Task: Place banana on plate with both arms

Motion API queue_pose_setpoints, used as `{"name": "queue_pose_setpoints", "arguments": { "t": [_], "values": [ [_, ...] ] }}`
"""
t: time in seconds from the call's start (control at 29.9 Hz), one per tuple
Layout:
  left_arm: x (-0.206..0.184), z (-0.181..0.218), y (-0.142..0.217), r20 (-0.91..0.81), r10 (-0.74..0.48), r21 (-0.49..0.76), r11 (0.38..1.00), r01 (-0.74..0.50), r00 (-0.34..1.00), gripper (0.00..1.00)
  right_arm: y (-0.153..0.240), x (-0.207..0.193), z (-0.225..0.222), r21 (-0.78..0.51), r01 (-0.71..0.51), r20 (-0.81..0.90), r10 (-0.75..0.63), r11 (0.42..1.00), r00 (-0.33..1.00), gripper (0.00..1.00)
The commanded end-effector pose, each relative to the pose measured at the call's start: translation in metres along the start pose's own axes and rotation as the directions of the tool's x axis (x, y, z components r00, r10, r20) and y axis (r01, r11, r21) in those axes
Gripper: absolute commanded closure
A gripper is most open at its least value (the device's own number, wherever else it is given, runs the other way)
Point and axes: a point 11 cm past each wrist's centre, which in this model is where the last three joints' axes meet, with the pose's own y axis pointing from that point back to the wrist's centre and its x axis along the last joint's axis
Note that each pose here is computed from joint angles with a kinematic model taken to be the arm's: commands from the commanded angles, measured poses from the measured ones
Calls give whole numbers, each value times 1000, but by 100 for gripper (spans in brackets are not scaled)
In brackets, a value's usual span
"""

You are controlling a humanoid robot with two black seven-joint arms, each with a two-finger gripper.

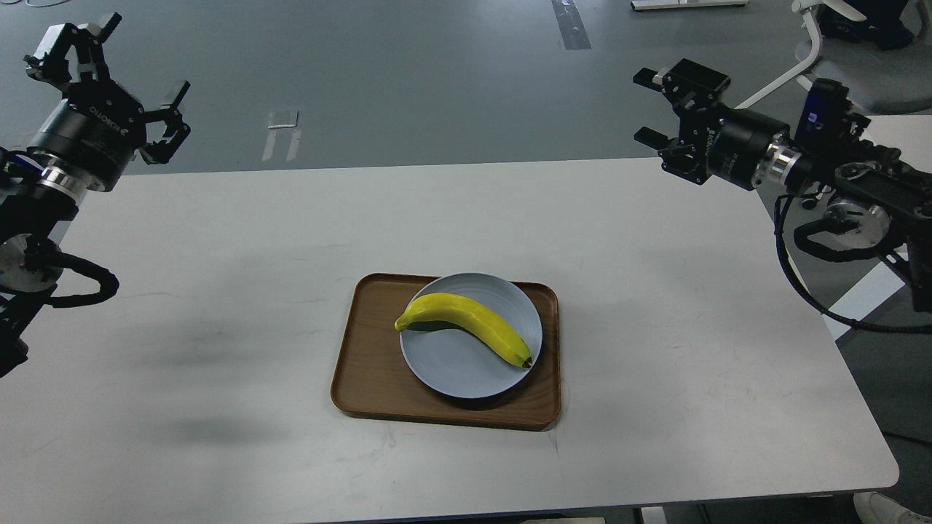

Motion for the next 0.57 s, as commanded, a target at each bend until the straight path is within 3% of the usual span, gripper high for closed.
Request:
{"name": "queue_pose_setpoints", "arguments": {
  "t": [0.0, 0.2, 0.53],
  "values": [
    [-4, -12, 2, 35, -24, 43, 999, 23, 999, 2, 27, 14, 30, 35, -126, 184, 118, 991, 976, 4],
    [-14, -43, 11, 106, -90, 144, 987, 75, 990, 2, 46, 17, 56, 50, -218, 331, 190, 975, 924, 4],
    [-17, -72, 24, 44, -68, 169, 984, 59, 997, 2, 49, 13, 68, 38, -228, 359, 200, 973, 912, 0]
  ]
}}
